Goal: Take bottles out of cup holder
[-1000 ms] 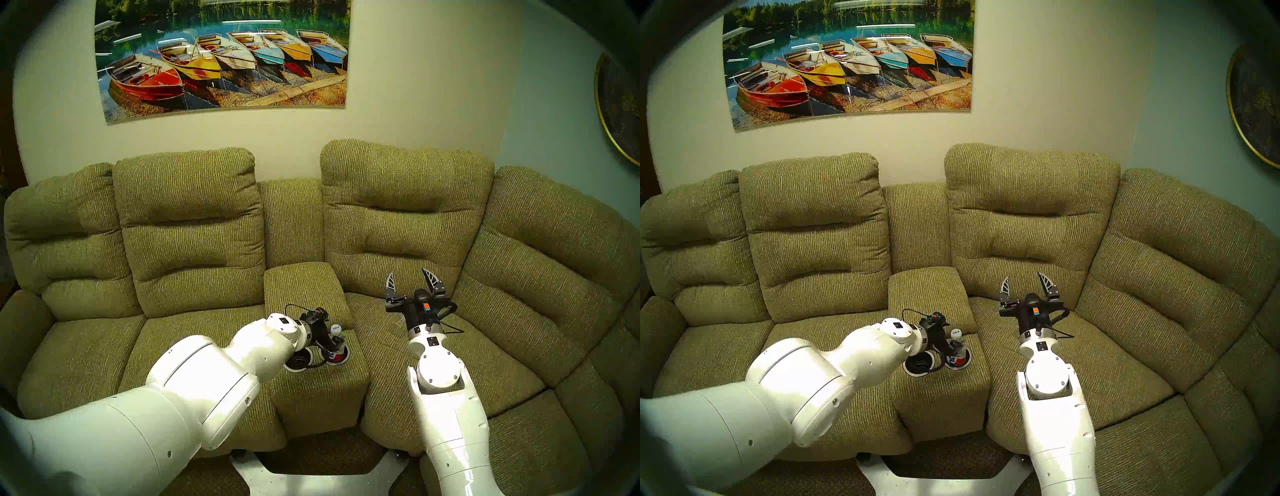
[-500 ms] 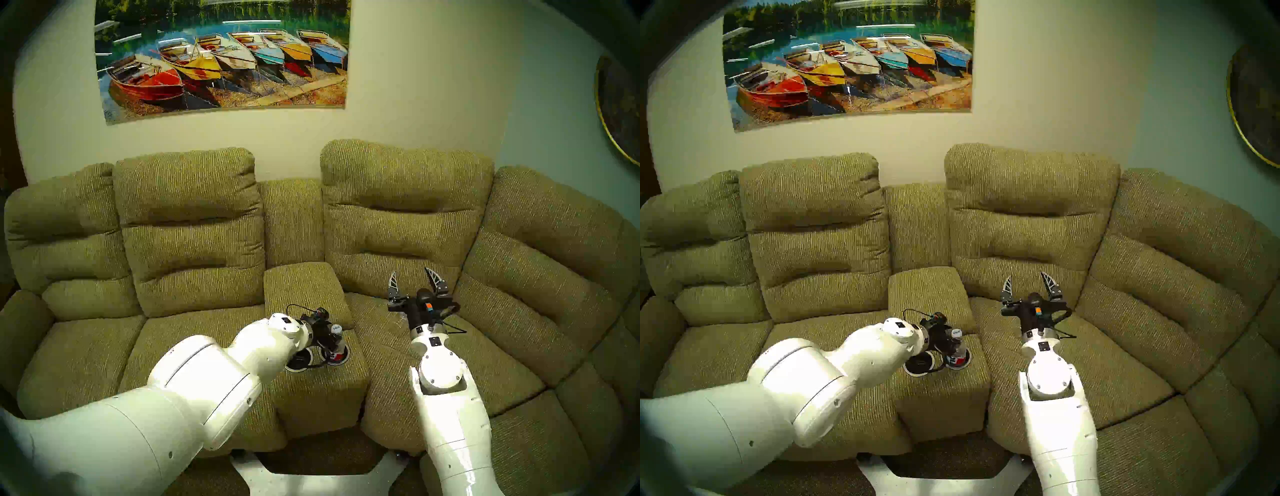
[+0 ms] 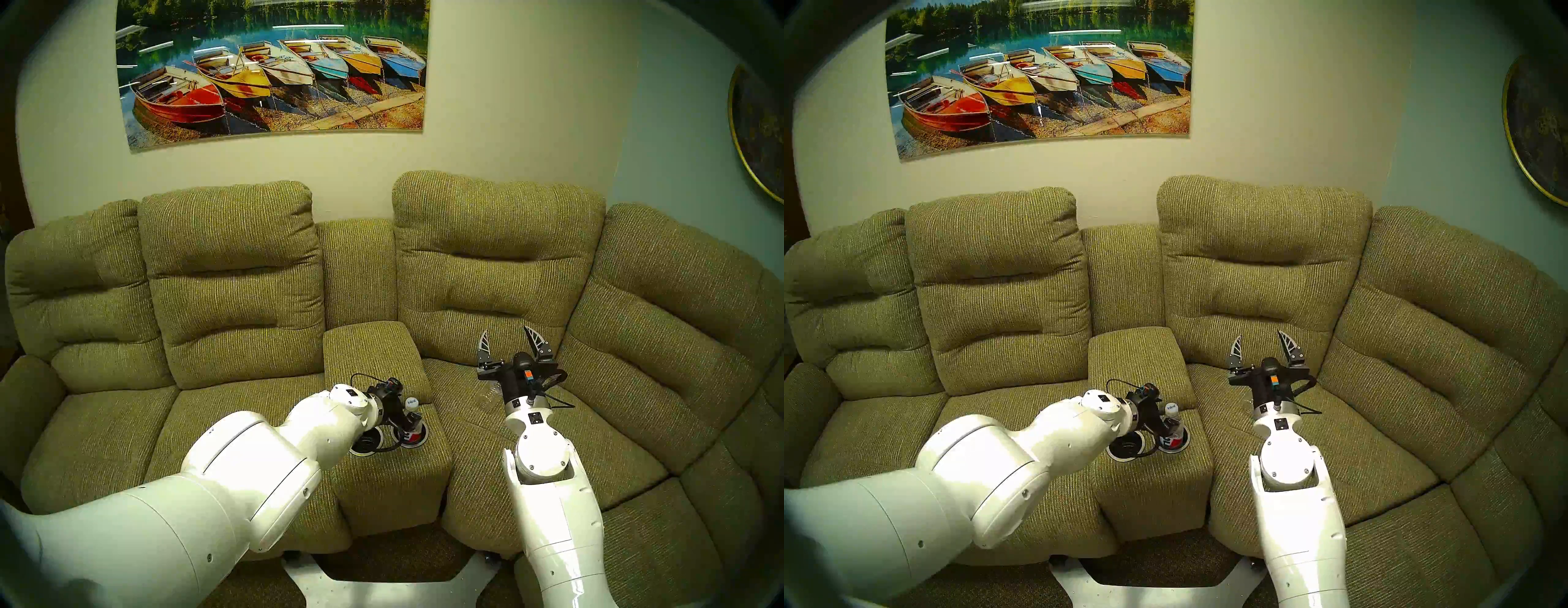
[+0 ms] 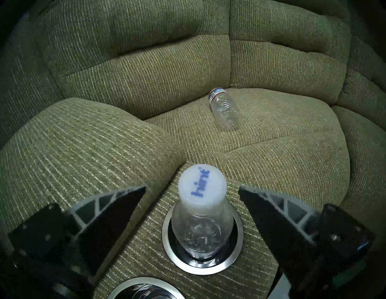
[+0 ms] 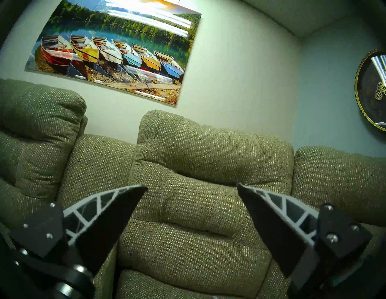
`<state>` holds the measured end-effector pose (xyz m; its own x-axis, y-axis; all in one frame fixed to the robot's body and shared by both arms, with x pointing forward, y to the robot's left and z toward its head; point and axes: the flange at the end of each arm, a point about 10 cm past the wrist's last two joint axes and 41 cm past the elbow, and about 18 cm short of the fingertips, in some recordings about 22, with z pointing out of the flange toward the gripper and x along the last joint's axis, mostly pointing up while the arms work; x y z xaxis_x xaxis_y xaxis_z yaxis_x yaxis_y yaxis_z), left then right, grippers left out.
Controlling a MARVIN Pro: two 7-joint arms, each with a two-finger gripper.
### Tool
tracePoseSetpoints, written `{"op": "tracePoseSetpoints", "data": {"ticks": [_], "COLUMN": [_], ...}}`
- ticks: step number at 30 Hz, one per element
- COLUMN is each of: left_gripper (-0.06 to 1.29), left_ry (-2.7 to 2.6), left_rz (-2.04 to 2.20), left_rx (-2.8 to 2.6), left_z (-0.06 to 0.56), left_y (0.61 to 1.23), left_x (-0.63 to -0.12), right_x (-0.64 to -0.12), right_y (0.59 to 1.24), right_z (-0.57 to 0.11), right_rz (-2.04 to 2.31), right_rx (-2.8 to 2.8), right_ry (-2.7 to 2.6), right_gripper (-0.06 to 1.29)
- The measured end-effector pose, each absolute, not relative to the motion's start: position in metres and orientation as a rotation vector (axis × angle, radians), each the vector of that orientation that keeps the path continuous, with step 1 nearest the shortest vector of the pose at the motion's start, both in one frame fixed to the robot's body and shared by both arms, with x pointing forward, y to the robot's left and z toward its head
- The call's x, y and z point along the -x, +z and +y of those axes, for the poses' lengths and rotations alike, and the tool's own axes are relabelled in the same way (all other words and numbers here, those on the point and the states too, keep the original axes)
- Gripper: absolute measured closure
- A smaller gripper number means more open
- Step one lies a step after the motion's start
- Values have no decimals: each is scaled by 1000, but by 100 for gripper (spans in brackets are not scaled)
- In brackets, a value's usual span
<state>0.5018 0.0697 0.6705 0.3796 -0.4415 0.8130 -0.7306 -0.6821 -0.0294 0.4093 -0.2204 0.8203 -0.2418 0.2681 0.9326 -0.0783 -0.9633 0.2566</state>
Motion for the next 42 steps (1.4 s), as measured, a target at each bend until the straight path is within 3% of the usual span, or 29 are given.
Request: {"op": "tracePoseSetpoints", "data": {"ticks": [6,8,32,42], "left_gripper": [1,88,89,89], "left_ry": [1208,1208,1215,1253], "left_rz": [-1024,-1025,-1023,-1001], "left_rx": [-2308,-2308,-2309,-2260], "left_z": [68,67,68,73], "left_y": [671,671,672,687], "left_x": [-502,-502,-503,-514], "right_x": [-408,-408,-403,-391], "right_y": [823,823,830,800], "right_z": [-221,-221,-220,-216], "right_rz": [228,227,232,260], "right_rx": [-1770,-1767,-1742,-1849], "right_ry": [2306,2307,2318,2252], "right_gripper": [1,1,1,1]}}
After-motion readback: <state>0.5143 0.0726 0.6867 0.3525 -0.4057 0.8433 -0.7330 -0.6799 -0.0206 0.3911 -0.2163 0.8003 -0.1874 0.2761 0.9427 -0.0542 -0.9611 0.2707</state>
